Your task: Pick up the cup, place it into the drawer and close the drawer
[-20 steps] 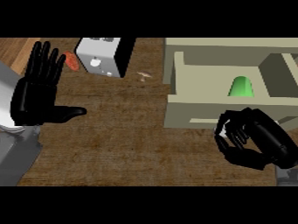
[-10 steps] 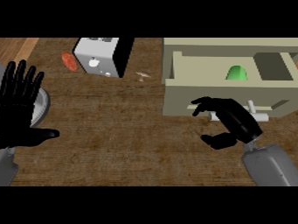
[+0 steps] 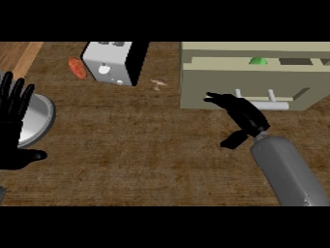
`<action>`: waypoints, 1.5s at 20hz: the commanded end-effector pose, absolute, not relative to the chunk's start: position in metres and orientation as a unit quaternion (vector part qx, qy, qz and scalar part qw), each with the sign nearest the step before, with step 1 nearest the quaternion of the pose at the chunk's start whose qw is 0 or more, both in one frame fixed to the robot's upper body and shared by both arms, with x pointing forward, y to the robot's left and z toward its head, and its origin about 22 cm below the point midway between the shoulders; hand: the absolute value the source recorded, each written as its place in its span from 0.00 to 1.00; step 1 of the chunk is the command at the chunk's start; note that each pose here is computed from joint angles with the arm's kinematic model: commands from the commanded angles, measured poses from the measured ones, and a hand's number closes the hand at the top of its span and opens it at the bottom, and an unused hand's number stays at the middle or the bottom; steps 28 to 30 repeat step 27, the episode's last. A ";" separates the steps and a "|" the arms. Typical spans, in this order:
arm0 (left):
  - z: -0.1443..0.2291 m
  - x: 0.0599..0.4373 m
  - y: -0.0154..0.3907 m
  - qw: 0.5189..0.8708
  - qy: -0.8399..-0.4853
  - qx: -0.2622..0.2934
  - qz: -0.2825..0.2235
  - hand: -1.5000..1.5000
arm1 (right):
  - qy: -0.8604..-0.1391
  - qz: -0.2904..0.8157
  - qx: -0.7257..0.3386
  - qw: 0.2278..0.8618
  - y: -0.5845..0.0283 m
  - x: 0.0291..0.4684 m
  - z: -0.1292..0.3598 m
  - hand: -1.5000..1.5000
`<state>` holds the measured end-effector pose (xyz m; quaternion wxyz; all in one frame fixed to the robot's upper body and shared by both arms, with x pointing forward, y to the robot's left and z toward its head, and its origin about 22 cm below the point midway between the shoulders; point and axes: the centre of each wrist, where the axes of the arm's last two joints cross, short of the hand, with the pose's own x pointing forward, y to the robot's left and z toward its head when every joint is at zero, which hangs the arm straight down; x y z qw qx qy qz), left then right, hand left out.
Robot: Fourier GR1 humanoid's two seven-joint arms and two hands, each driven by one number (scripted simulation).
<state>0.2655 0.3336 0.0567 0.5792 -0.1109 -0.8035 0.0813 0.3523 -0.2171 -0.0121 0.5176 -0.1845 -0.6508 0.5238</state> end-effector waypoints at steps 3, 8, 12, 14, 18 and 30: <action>0.055 0.253 0.355 0.580 -0.802 -0.116 0.084 0.00 | -0.647 0.512 -0.163 0.542 -0.219 0.383 -0.020 0.00; 0.039 0.266 0.359 0.574 -0.805 -0.128 0.079 0.00 | -0.640 0.504 -0.154 0.559 -0.231 0.411 -0.002 0.00; 0.040 0.263 0.341 0.578 -0.800 -0.142 0.072 0.00 | -0.634 0.507 -0.170 0.558 -0.252 0.416 0.004 0.00; 0.045 0.271 0.337 0.579 -0.800 -0.139 0.077 0.00 | -0.635 0.502 -0.171 0.562 -0.270 0.425 0.025 0.00; 0.046 0.267 0.346 0.577 -0.802 -0.143 0.060 0.00 | -0.636 0.491 -0.170 0.570 -0.288 0.429 0.037 0.00; 0.033 0.271 0.342 0.576 -0.805 -0.131 0.050 0.00 | -0.637 0.493 -0.170 0.568 -0.290 0.435 0.050 0.00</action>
